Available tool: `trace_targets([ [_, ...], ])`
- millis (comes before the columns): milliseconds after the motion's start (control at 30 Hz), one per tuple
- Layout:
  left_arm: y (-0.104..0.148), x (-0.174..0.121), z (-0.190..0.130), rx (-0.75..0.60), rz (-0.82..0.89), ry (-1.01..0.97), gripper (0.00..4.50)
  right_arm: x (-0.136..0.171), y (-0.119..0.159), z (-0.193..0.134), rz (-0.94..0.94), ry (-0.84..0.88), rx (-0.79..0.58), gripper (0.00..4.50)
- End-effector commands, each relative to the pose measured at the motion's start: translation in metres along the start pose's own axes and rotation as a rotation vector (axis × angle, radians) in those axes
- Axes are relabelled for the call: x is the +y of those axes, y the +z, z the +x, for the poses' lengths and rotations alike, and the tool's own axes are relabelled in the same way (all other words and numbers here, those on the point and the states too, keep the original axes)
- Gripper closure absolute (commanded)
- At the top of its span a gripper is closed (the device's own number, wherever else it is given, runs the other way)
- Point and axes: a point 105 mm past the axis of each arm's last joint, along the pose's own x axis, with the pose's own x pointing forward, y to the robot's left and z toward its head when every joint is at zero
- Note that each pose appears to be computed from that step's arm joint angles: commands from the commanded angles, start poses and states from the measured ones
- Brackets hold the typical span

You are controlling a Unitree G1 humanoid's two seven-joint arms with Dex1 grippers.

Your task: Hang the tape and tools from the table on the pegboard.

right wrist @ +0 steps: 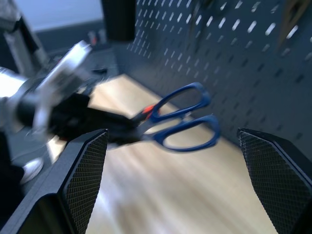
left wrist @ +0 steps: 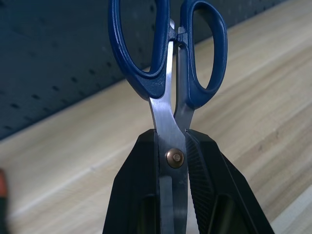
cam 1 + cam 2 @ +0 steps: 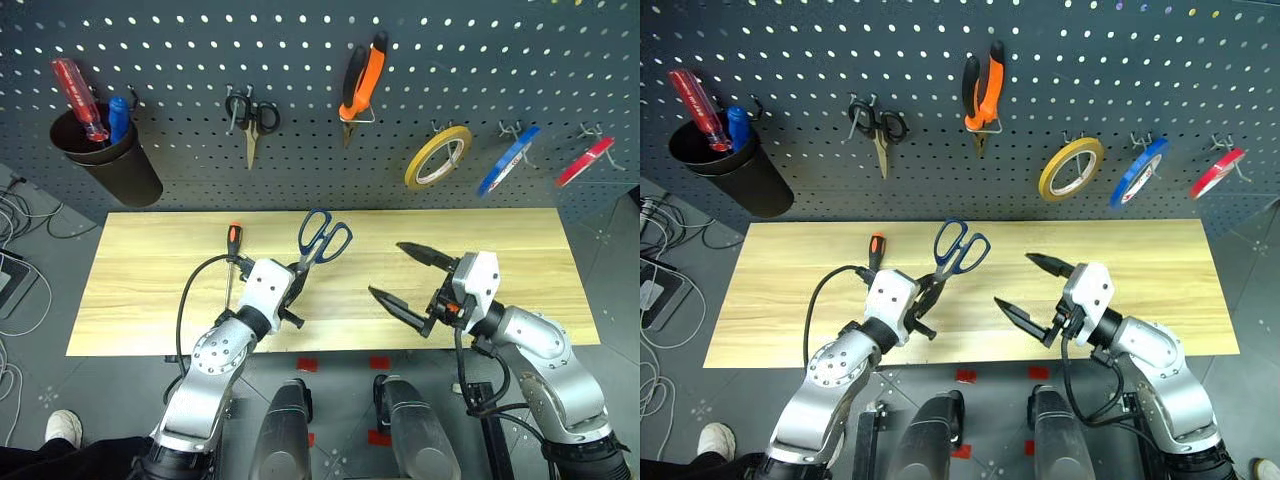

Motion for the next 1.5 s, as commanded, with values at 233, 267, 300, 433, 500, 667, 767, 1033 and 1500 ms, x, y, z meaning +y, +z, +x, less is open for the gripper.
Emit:
trace_targets([
  [233, 0.052, 0.017, -0.017, -0.224, 0.112, 0.151, 3.81, -0.004, 0.033, 0.005, 0.005, -0.058, -0.130, 0.00],
  [267, 0.054, 0.017, -0.017, -0.233, 0.117, 0.157, 3.81, -0.005, 0.034, 0.006, 0.003, -0.059, -0.135, 0.00],
  [300, 0.057, 0.021, -0.017, -0.248, 0.128, 0.178, 3.81, -0.006, 0.036, 0.008, -0.003, -0.060, -0.145, 0.00],
  [433, 0.064, 0.035, -0.016, -0.276, 0.154, 0.241, 3.81, -0.009, 0.038, 0.012, -0.012, -0.058, -0.162, 0.00],
  [500, 0.068, 0.043, -0.016, -0.290, 0.168, 0.273, 3.81, -0.011, 0.038, 0.014, -0.017, -0.055, -0.168, 0.00],
  [667, 0.076, 0.055, -0.015, -0.320, 0.175, 0.327, 3.81, -0.013, 0.038, 0.018, -0.029, -0.054, -0.179, 0.00],
  [767, 0.076, 0.054, -0.014, -0.323, 0.168, 0.327, 3.81, -0.014, 0.036, 0.018, -0.035, -0.053, -0.176, 0.00],
  [1033, 0.064, 0.052, -0.003, -0.282, 0.094, 0.298, 3.81, -0.018, 0.036, 0.017, -0.057, -0.074, -0.163, 0.00],
  [1500, 0.034, 0.057, 0.017, -0.156, 0.019, 0.239, 3.81, -0.017, 0.032, 0.014, -0.040, -0.106, -0.133, 0.00],
])
